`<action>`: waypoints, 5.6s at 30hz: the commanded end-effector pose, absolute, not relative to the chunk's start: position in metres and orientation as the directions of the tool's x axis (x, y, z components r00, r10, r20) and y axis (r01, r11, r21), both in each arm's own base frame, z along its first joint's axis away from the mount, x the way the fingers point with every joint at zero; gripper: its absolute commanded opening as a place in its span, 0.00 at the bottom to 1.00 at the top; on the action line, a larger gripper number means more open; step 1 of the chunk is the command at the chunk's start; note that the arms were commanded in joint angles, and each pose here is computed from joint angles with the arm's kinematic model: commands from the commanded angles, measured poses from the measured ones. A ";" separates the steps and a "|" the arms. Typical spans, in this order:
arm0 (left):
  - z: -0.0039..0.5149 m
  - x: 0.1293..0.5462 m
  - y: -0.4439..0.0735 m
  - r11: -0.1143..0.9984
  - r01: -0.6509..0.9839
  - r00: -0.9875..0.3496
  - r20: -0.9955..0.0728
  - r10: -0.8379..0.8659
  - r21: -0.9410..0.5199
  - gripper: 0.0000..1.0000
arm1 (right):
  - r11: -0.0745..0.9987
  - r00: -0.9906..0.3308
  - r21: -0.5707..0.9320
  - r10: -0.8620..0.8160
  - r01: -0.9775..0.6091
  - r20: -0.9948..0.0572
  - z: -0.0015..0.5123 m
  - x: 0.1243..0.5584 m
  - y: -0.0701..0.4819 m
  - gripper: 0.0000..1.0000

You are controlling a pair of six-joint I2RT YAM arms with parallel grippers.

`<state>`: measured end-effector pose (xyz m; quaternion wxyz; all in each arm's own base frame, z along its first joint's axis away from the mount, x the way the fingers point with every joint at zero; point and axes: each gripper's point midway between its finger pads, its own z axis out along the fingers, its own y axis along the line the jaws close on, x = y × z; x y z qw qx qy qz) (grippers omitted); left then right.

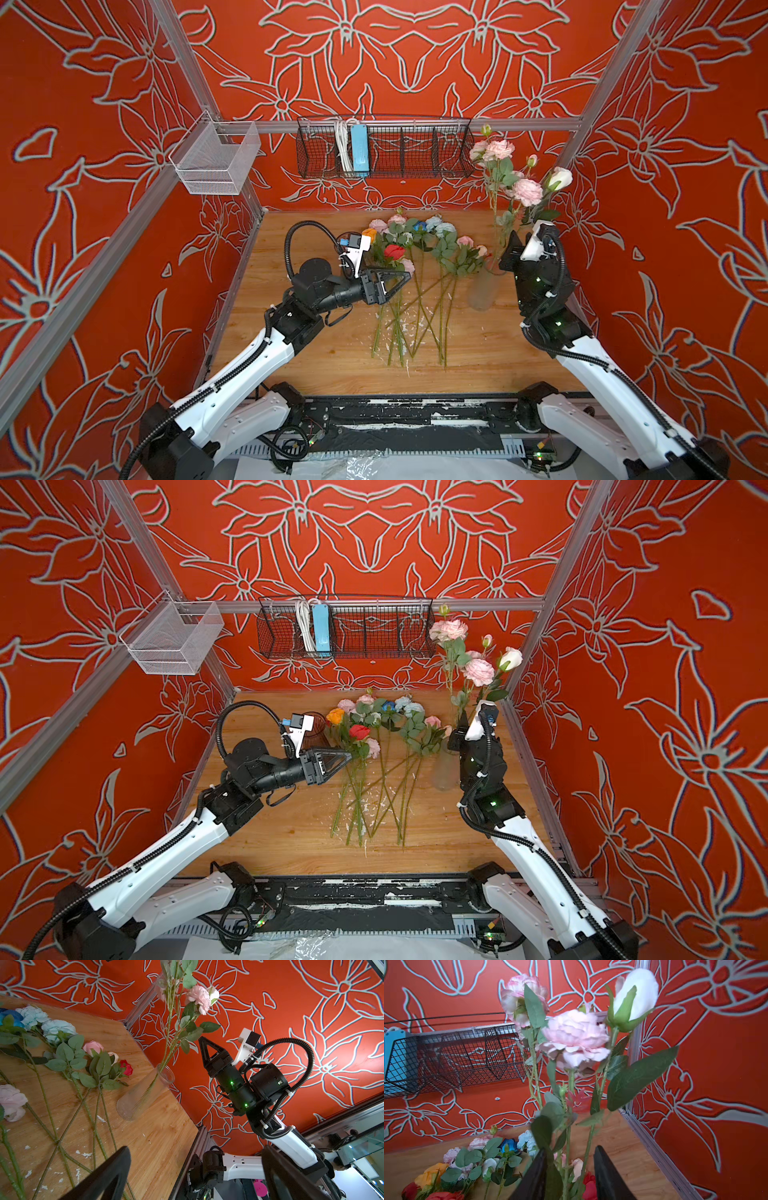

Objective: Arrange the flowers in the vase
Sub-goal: 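Lower the pink rose stem into the clear vase and open the right gripper, then move the right gripper back down to the rose bunch on the table, then close the right gripper on a red rose stem in the bunch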

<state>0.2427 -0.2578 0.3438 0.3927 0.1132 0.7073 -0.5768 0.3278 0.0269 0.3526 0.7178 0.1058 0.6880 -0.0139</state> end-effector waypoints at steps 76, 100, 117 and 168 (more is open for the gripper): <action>0.348 0.278 -0.216 0.474 0.522 -0.559 -0.704 -0.438 -0.709 0.98 | 0.974 -0.717 0.097 -0.083 -0.207 -0.692 0.094 0.344 0.236 0.36; 0.352 0.275 -0.215 0.464 0.529 -0.558 -0.703 -0.442 -0.711 0.98 | 0.983 -0.728 0.111 0.185 0.148 -0.661 0.076 0.371 0.206 0.31; 0.349 0.277 -0.216 0.464 0.522 -0.566 -0.697 -0.440 -0.716 0.98 | 0.987 -0.797 0.092 0.162 0.134 -0.582 0.037 0.400 0.210 0.13; 0.350 0.278 -0.215 0.459 0.526 -0.563 -0.698 -0.444 -0.716 0.98 | 0.899 -0.644 0.427 0.270 -0.097 -0.715 0.167 0.387 0.247 0.01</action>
